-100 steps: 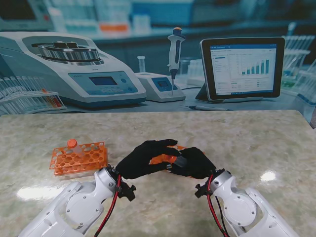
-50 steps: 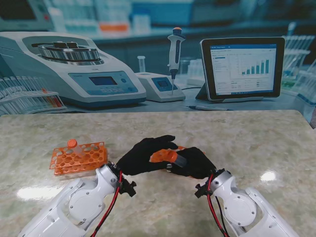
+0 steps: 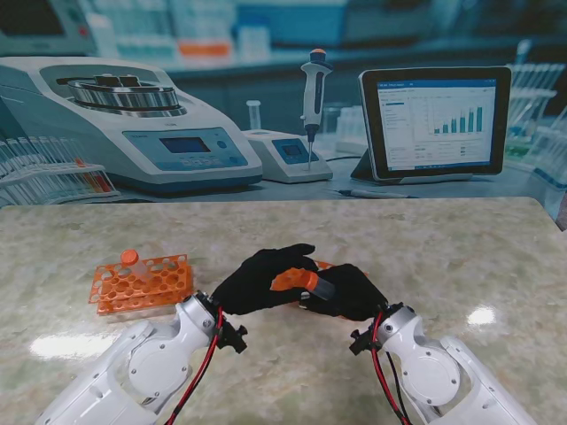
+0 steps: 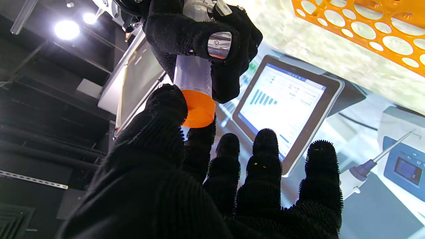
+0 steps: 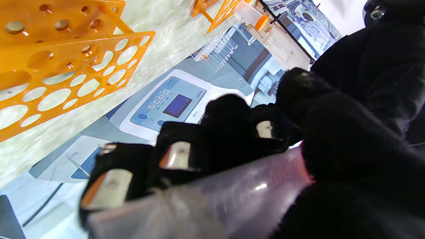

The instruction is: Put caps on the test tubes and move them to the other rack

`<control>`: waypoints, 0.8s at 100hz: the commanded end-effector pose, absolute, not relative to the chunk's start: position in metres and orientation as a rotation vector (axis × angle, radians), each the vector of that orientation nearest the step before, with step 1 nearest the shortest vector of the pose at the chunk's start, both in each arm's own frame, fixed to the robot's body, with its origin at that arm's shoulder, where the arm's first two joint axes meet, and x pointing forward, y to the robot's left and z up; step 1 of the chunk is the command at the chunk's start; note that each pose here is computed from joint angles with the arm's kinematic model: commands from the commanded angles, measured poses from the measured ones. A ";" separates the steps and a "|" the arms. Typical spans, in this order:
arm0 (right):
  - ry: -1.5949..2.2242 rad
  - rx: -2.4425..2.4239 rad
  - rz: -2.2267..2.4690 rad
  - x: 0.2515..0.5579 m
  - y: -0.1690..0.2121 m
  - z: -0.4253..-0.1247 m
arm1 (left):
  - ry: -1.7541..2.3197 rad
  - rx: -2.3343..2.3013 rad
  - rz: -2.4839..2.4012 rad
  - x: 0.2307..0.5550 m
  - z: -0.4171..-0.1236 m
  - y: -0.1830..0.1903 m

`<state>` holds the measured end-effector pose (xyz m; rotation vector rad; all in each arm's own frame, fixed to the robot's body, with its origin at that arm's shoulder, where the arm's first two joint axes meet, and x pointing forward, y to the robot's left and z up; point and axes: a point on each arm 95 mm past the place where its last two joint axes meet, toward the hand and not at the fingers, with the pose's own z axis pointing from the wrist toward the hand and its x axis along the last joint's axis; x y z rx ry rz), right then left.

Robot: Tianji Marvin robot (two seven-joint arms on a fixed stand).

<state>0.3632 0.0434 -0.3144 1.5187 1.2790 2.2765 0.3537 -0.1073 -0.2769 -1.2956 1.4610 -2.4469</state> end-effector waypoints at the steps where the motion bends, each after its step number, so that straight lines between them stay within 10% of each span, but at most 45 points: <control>1: 1.279 1.529 2.278 0.361 0.046 -0.315 | 1.460 -1.303 -2.448 0.353 -0.278 -0.109; 80: 1.276 1.529 2.279 0.361 0.046 -0.315 | 1.426 -1.240 -2.477 0.353 -0.279 -0.109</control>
